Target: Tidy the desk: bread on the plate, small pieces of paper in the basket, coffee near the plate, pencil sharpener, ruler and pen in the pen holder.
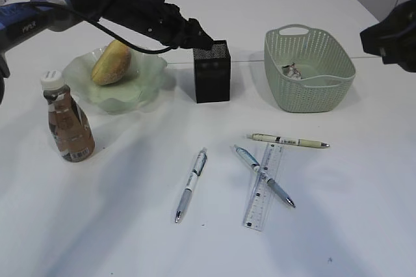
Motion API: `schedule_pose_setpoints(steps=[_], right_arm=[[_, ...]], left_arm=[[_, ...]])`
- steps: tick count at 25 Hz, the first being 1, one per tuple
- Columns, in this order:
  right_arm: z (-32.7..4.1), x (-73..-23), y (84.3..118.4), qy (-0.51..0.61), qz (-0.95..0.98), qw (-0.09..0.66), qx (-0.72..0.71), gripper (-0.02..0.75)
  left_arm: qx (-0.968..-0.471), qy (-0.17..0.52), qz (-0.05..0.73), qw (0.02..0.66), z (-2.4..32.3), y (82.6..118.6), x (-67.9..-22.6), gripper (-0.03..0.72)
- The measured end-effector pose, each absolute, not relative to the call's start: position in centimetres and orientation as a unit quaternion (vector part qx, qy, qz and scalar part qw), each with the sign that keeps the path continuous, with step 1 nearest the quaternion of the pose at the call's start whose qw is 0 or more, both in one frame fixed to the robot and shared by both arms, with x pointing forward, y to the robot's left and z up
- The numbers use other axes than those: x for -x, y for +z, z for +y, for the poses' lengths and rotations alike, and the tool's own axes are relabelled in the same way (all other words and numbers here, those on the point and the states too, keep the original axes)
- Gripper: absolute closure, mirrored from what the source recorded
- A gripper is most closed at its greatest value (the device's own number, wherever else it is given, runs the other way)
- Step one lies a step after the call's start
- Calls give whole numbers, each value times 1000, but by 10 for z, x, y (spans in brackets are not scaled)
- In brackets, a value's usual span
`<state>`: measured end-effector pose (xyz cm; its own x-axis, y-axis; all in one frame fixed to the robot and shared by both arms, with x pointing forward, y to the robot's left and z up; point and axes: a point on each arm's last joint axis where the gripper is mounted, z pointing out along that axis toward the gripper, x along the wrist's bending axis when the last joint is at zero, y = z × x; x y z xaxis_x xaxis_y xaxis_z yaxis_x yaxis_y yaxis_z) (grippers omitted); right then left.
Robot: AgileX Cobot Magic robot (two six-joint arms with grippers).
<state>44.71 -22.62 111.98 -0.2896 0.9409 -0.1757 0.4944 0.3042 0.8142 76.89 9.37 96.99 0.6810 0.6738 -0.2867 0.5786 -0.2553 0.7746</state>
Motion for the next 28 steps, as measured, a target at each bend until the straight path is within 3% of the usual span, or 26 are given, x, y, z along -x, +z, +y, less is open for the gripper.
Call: schedule_pose_setpoints(steps=[9,16,22,28], right_arm=[[-226,-447,1120,330,732,339,-490,279],[-226,-447,1120,330,732,338,-490,279],[-226,-447,1120,330,732,338,-490,279],[-226,-447,1120,330,732,338,-490,279]], left_arm=[[-840,65,355,404,103,1010,-750,325],[-865,44,394,308,120,1034,-730,334],[-820,37,491,290,128,1057,-721,364],[-801,43,510,309,127,1085,-710,397]])
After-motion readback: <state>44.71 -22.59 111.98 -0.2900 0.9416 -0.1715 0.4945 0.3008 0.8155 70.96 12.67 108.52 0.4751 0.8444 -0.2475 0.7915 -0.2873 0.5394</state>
